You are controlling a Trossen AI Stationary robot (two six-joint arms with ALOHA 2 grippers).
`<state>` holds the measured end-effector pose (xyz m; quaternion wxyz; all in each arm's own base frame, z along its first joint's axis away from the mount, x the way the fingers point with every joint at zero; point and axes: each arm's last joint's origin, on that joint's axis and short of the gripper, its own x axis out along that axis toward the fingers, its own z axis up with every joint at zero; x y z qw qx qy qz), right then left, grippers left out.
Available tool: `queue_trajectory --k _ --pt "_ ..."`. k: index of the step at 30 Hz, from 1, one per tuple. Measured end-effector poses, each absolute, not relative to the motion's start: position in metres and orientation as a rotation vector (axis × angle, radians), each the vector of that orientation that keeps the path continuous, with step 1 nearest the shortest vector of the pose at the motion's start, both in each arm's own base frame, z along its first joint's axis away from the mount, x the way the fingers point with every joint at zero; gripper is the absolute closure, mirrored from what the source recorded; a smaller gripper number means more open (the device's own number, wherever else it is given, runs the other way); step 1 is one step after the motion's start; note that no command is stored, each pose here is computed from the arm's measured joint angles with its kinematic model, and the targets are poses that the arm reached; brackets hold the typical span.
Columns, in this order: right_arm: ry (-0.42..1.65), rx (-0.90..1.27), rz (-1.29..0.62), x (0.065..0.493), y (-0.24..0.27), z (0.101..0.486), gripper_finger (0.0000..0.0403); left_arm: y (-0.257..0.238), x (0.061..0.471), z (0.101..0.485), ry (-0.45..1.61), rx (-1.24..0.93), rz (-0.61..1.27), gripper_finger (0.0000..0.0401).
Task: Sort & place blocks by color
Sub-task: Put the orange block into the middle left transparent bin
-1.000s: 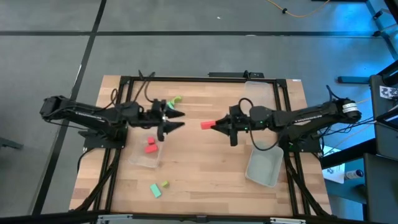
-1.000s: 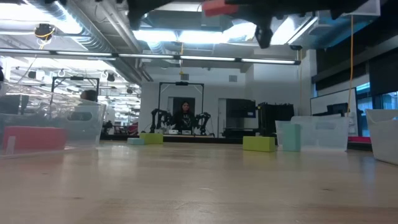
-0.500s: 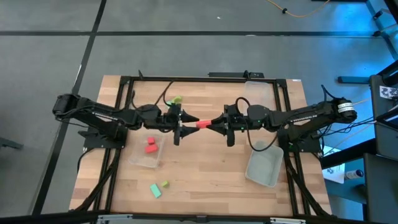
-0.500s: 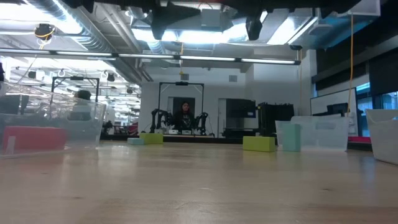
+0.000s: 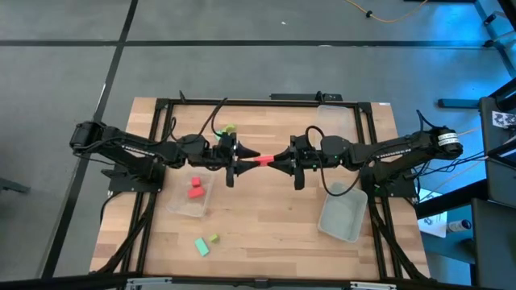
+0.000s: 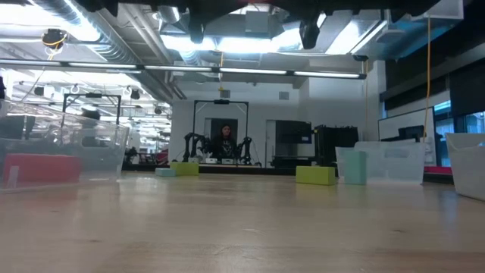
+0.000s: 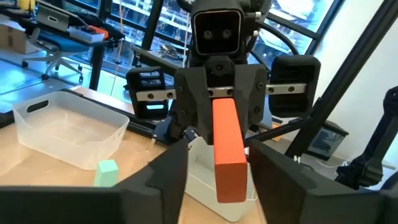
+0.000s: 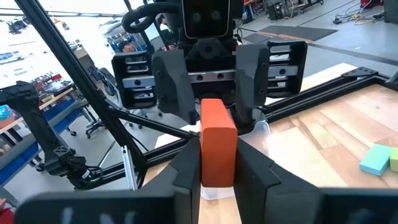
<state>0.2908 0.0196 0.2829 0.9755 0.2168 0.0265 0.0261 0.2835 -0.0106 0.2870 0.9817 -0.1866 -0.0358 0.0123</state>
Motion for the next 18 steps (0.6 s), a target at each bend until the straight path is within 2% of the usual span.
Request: queue_trajectory --k 8,14,18 --pt "0.05 0.422 0.049 0.291 0.018 0.283 0.0337 -0.012 0.283 0.287 -0.066 -0.368 -0.006 0.035" --pt "0.047 0.412 0.048 0.291 0.018 0.283 0.0334 -0.01 0.284 0.287 -0.06 -0.366 -0.03 0.0353" --pt "0.054 0.417 0.042 0.29 0.018 0.284 0.0293 0.001 0.28 0.284 -0.002 -0.356 -0.049 0.0353"
